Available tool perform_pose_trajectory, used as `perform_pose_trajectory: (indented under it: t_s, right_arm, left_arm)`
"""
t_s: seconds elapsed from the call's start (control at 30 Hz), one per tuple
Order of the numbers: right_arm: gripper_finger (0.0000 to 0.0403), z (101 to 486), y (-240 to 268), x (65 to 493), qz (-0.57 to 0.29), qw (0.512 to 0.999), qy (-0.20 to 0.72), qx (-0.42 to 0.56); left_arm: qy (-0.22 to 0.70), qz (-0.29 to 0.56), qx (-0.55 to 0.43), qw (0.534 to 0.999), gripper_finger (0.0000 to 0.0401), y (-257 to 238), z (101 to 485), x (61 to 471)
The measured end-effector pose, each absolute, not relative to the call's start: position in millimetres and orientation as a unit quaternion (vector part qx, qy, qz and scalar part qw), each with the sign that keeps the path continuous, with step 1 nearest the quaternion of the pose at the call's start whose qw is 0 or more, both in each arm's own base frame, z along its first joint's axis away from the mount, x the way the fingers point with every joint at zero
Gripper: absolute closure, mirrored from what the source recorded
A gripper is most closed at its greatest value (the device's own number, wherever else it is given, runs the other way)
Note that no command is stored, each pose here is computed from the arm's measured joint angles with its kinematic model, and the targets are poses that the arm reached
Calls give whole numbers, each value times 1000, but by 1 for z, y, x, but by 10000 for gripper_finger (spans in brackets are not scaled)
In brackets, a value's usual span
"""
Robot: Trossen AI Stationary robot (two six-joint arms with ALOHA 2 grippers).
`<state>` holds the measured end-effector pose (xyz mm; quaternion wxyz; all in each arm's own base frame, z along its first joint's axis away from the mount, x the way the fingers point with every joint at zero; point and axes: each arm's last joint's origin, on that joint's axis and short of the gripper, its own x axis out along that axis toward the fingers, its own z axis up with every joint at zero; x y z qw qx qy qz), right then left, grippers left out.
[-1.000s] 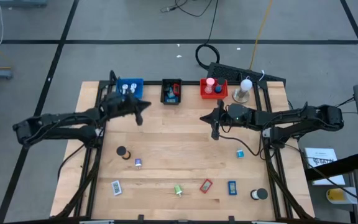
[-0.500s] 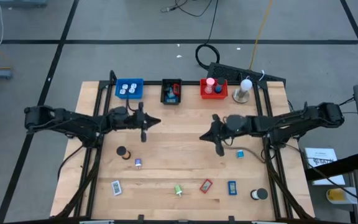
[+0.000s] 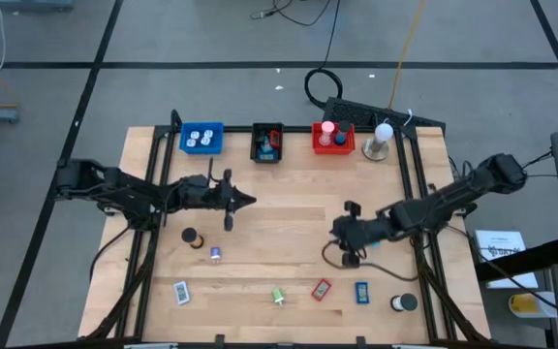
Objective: Pick & Place Office items
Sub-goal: Put the red digital clock into the black bin
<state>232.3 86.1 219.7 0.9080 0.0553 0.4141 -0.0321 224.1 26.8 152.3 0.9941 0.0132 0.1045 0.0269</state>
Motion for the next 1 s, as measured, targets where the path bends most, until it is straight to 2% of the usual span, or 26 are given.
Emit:
perform_pose_trajectory:
  t_s: [0.33,0.53,0.73,1.0]
  right_arm:
    - [165,202,136,240,43,886,462,-3]
    - [126,187,162,265,103,862,495,-41]
    - [112,185,179,290,153,838,517,-88]
    - [124,165,189,298,205,801,551,-117]
  left_arm:
    - [99,24,0,995,375,25,153,225]
    - [77,24,5,997,375,25,158,226]
    - [90,23,5,996,375,25,155,225]
    - [101,22,11,995,375,25,153,225]
